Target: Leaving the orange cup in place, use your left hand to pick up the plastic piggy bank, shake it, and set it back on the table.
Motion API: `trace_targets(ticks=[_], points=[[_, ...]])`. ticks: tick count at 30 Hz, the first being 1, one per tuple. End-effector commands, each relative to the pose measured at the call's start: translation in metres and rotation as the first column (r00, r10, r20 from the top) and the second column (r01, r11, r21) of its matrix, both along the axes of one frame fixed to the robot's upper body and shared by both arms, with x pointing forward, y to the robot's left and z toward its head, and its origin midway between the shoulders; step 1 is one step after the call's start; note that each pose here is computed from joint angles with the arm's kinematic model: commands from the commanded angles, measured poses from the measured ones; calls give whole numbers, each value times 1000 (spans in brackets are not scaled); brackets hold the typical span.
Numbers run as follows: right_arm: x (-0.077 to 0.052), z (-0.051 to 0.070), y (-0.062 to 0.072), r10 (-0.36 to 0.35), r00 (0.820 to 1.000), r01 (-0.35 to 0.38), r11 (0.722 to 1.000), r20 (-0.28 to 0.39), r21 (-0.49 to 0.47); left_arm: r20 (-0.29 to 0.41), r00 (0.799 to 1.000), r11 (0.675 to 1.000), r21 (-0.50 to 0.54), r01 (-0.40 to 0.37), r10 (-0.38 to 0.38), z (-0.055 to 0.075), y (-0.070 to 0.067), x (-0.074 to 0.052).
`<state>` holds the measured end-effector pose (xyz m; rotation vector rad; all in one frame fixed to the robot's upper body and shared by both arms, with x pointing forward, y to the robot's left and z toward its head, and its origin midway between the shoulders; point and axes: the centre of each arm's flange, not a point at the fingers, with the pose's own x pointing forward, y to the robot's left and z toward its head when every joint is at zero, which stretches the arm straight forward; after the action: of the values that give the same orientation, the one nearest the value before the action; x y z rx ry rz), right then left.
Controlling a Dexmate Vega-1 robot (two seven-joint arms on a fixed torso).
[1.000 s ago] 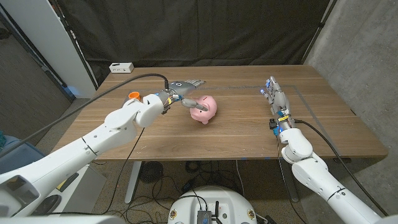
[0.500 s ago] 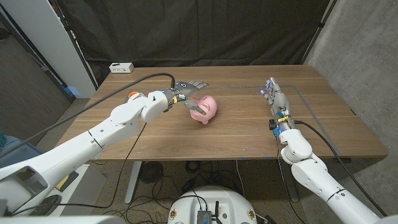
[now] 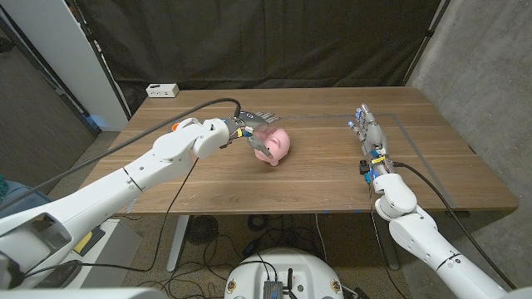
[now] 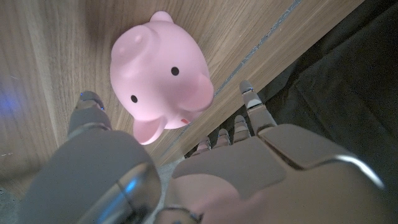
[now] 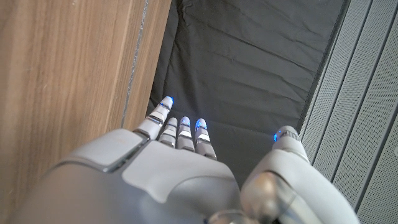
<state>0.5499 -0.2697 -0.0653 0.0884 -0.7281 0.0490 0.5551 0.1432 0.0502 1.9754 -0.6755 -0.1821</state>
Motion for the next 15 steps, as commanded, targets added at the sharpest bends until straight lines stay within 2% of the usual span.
trace_targets(ticks=[1,15], points=[[-2,-3,-2,-6,1000,6,1000,-14,-3,-30,999,1000,-10,9,-9,-5,0,12],[-4,-8,-1,-4,1000,4,1000,-25,-7,-122,988,994,-71,83,-91,-9,-6,27]])
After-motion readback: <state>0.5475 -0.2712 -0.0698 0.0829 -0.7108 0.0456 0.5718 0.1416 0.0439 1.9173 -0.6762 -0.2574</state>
